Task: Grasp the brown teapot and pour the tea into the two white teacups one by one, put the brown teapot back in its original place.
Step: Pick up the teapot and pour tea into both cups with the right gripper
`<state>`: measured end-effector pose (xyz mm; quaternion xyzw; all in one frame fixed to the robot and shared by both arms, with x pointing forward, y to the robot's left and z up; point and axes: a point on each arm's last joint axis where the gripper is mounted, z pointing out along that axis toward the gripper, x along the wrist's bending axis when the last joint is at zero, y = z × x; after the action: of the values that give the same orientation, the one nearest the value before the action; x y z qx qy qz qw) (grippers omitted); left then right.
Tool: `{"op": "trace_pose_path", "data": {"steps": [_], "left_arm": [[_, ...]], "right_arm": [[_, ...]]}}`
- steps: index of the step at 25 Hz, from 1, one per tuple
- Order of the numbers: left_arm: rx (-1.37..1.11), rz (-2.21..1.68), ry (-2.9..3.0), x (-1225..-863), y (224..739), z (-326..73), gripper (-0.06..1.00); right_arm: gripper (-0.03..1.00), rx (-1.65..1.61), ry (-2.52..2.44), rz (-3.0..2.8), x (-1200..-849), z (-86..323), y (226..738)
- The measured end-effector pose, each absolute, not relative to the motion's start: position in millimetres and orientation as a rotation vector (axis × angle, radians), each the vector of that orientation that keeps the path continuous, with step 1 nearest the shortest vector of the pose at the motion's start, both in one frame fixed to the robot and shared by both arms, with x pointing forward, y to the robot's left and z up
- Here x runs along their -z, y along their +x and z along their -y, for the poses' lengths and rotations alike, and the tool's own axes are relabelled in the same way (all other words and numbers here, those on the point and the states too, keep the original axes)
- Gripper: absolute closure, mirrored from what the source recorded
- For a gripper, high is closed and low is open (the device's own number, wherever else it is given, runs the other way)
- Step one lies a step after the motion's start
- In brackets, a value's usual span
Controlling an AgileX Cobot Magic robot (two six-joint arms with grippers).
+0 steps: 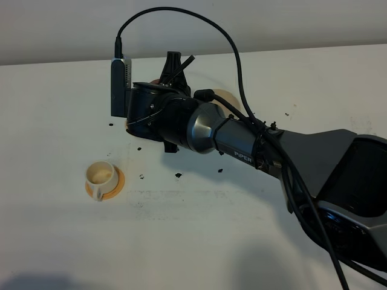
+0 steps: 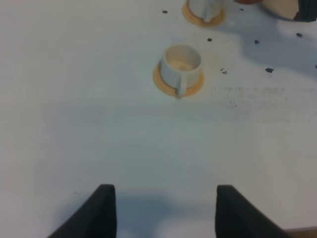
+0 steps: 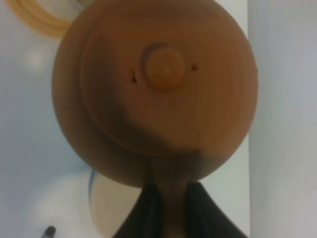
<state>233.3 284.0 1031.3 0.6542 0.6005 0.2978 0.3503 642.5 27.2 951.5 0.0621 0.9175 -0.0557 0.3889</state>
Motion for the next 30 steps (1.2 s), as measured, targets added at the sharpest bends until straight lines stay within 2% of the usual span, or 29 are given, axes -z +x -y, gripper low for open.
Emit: {"op": "trace_pose_path", "data": {"steps": [13,30], "left_arm": [[-0.771,-1.555,1.695,-1031,233,-284,0.51],[-0.771,-1.555,1.695,-1031,233,-284,0.51]], "right_arm": [[0.86,0.244,0.082,-2.310,-937,-25,646],[0.86,0.309,-0.010,-2.253,-941,-24,650]]}}
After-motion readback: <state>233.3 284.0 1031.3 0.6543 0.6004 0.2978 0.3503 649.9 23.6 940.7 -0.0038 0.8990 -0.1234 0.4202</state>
